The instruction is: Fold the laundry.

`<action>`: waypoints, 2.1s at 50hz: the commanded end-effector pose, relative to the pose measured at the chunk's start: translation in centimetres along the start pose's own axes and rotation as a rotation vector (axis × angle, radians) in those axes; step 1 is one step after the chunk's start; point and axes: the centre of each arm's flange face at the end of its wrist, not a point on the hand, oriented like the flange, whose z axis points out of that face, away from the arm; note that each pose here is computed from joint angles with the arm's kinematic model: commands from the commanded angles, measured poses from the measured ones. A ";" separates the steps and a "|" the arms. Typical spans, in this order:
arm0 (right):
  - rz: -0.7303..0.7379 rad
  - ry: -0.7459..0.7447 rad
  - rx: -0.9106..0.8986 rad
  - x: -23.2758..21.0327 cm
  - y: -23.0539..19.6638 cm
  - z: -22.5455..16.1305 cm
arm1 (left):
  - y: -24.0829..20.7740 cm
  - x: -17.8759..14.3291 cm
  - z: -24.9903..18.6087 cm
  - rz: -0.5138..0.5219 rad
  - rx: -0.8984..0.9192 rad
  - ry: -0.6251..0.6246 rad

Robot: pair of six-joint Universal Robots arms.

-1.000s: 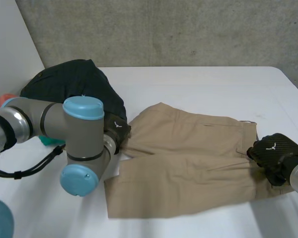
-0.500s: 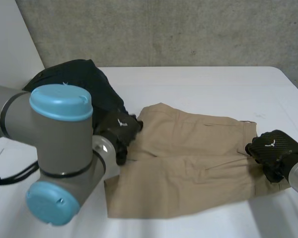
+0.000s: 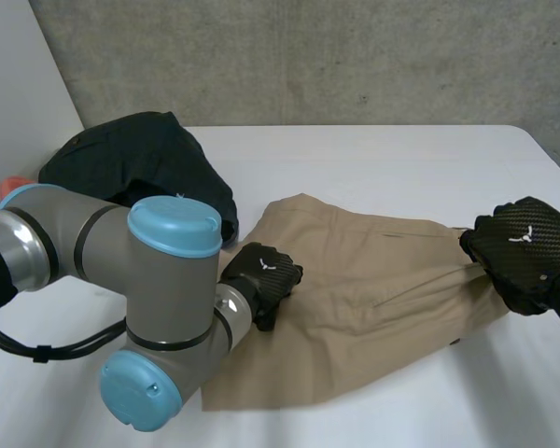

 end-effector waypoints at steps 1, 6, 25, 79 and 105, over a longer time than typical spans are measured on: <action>0.025 -0.014 -0.055 0.5 1.3 1.6 | -0.8 -0.5 -0.6 -0.001 0.021 -0.015; 0.049 -0.047 -0.104 0.9 2.3 3.8 | -2.5 -1.8 -1.0 -0.004 0.081 -0.048; 0.070 0.180 -0.101 2.7 3.7 16.1 | -7.4 -7.6 9.8 0.312 0.490 -0.387; 0.266 0.214 -0.261 5.9 10.4 11.0 | -5.2 -6.1 2.0 0.066 0.518 -0.362; -0.494 -0.317 0.334 -15.9 -3.9 11.4 | -5.4 -6.9 -2.8 0.011 0.521 -0.378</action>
